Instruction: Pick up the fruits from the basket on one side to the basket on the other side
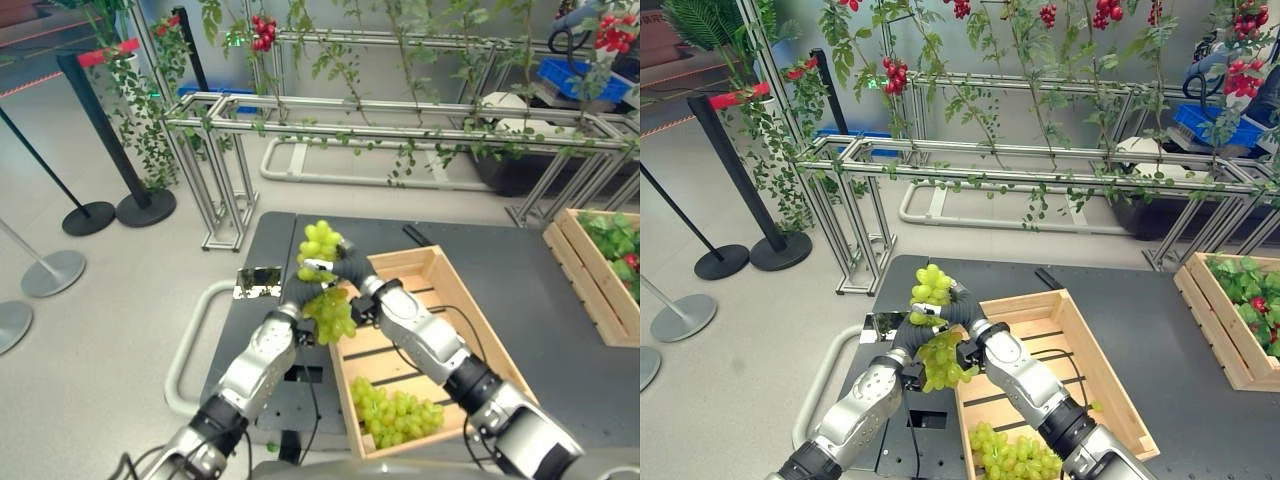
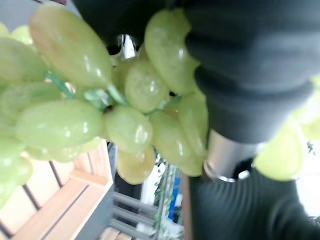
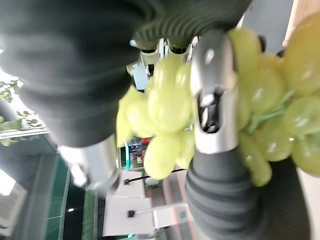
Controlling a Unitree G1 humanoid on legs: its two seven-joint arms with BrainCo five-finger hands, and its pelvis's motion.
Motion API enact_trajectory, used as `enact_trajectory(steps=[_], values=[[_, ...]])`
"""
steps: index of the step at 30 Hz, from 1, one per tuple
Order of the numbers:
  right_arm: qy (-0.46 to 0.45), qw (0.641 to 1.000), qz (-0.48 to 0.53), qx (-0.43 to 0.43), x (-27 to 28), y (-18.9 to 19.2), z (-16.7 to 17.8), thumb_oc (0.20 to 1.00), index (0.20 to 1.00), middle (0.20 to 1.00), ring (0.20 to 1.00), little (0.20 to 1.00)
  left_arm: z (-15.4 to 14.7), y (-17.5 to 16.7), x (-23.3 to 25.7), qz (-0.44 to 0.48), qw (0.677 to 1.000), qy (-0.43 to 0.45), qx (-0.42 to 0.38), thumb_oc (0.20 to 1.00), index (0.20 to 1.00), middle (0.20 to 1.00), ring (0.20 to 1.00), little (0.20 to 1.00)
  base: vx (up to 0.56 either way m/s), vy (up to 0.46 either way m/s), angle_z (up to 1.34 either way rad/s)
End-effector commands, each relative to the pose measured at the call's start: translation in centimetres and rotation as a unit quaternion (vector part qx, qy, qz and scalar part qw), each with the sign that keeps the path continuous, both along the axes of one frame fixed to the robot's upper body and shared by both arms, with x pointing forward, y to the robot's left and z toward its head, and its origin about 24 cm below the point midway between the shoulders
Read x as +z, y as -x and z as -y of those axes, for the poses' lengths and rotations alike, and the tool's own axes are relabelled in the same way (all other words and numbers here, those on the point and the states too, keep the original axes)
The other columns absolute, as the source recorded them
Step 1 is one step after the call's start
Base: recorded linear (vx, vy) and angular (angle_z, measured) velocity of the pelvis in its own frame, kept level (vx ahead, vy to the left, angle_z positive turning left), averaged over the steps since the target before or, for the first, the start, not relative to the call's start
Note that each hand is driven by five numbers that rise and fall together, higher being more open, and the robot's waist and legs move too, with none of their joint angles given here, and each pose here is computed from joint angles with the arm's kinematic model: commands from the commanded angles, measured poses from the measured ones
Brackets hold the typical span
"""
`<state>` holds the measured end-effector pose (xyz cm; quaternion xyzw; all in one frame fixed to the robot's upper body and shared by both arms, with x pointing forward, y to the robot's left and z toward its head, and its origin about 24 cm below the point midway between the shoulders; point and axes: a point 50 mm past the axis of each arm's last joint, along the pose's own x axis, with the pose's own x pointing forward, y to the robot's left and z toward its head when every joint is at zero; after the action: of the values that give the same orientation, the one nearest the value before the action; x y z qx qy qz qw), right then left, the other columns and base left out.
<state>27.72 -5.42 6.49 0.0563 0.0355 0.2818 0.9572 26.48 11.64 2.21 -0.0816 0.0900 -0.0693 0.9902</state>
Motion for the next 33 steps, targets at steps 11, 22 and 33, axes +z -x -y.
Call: enact_trajectory(steps=[11, 22, 33], values=[[-0.118, 0.979, 0.136, -0.093, 5.2, 1.5, 6.0, 1.000, 1.000, 1.000, 1.000, 1.000, -7.7, 1.6, 2.5, 0.085, 0.974, 0.110, 0.179, 0.200, 0.200, 0.200, 0.200, 0.200, -0.08, -0.110, -0.05], [-0.115, 0.963, 0.163, -0.184, 5.2, 2.2, 9.1, 1.000, 1.000, 1.000, 1.000, 1.000, -8.4, 3.7, 1.5, 0.080, 0.967, 0.137, 0.199, 0.200, 0.200, 0.200, 0.200, 0.200, -0.19, -0.089, 0.39], [-0.116, 0.950, 0.161, -0.242, 4.7, 2.7, 10.6, 1.000, 1.000, 1.000, 1.000, 1.000, -9.0, 4.2, 2.1, 0.091, 0.972, 0.087, 0.199, 0.200, 0.200, 0.200, 0.200, 0.200, -0.22, 0.135, 0.86]])
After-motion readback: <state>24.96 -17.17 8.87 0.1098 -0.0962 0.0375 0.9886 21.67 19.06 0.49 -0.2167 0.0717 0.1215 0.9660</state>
